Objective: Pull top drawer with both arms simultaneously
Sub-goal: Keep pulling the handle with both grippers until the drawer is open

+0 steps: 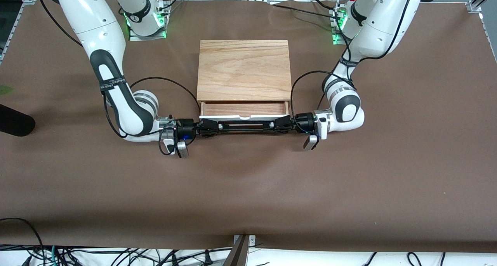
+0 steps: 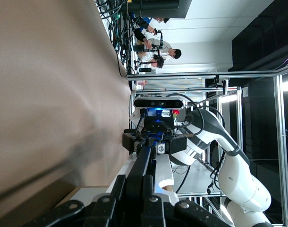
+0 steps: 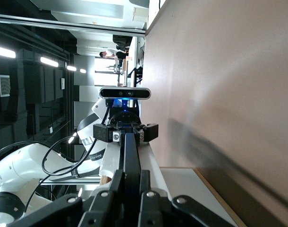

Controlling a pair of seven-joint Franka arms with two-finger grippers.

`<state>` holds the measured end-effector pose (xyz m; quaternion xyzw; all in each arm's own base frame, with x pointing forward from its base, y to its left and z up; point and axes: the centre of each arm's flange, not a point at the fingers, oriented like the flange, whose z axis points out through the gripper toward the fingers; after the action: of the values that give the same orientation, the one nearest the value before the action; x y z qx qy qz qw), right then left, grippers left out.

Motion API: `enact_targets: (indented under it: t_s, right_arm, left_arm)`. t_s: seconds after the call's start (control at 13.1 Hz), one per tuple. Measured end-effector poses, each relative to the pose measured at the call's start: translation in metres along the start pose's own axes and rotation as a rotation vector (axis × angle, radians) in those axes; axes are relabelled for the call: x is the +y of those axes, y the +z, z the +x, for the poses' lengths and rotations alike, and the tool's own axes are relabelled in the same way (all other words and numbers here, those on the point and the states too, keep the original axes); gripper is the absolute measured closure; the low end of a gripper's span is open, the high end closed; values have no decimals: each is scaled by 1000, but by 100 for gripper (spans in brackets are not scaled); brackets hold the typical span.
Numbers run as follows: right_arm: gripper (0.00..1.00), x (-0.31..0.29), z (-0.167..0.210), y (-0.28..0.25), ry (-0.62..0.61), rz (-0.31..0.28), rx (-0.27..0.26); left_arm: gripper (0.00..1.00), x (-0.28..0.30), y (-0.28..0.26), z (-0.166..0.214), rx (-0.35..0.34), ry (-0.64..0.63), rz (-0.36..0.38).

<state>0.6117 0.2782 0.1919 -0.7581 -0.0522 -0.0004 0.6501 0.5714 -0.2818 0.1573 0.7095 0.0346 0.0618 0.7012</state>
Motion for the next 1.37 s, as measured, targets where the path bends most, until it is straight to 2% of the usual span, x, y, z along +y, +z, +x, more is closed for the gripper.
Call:
enact_targets:
  t_s: [1.37]
  right_arm:
    - [82, 7, 39, -2, -9, 11, 62]
  left_arm:
    - [82, -10, 5, 50, 9, -36, -30]
